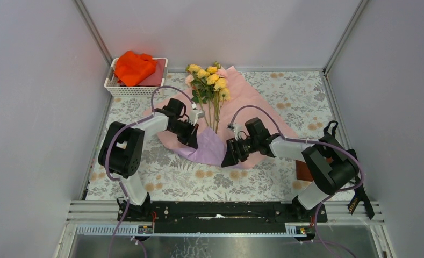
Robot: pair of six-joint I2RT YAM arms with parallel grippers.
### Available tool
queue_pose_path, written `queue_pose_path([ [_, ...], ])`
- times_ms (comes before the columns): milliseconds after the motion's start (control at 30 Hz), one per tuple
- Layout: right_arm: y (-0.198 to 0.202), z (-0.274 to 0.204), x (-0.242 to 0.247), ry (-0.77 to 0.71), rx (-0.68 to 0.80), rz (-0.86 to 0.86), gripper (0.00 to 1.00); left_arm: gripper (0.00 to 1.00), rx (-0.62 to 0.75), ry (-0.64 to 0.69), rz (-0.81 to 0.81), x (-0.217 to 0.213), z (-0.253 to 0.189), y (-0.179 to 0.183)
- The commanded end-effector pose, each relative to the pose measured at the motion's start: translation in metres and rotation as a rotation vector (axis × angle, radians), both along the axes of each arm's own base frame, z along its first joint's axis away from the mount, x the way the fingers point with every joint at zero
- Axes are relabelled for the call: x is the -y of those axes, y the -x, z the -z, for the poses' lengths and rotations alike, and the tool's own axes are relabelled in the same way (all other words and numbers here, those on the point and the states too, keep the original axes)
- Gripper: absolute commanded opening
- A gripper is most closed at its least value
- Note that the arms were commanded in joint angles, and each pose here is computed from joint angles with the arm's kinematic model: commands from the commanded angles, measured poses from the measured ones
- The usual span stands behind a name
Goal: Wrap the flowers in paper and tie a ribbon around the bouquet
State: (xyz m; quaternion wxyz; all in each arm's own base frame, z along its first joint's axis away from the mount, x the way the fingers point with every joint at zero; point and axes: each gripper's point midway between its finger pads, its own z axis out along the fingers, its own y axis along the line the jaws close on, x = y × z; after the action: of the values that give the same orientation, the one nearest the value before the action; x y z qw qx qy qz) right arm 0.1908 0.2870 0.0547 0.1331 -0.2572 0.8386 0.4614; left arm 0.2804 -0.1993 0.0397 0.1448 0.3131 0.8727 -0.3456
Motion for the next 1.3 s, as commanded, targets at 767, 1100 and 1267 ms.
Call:
queue_pose_path([
  [767,-0.072,0.034,0.035,0.246,-0.057,0.196,0.0,0.63,0.126,-0.487,-0.016,-0.103,0.038,0.0],
  [1100,-0.072,0.035,0.052,0.374,-0.068,0.193,0.04,0.6,0.247,-0.503,0.104,-0.081,-0.018,0.017],
  [1267,-0.065,0.033,0.051,0.361,-0.111,0.196,0.06,0.5,0.321,-0.402,0.141,-0.043,-0.057,0.007],
])
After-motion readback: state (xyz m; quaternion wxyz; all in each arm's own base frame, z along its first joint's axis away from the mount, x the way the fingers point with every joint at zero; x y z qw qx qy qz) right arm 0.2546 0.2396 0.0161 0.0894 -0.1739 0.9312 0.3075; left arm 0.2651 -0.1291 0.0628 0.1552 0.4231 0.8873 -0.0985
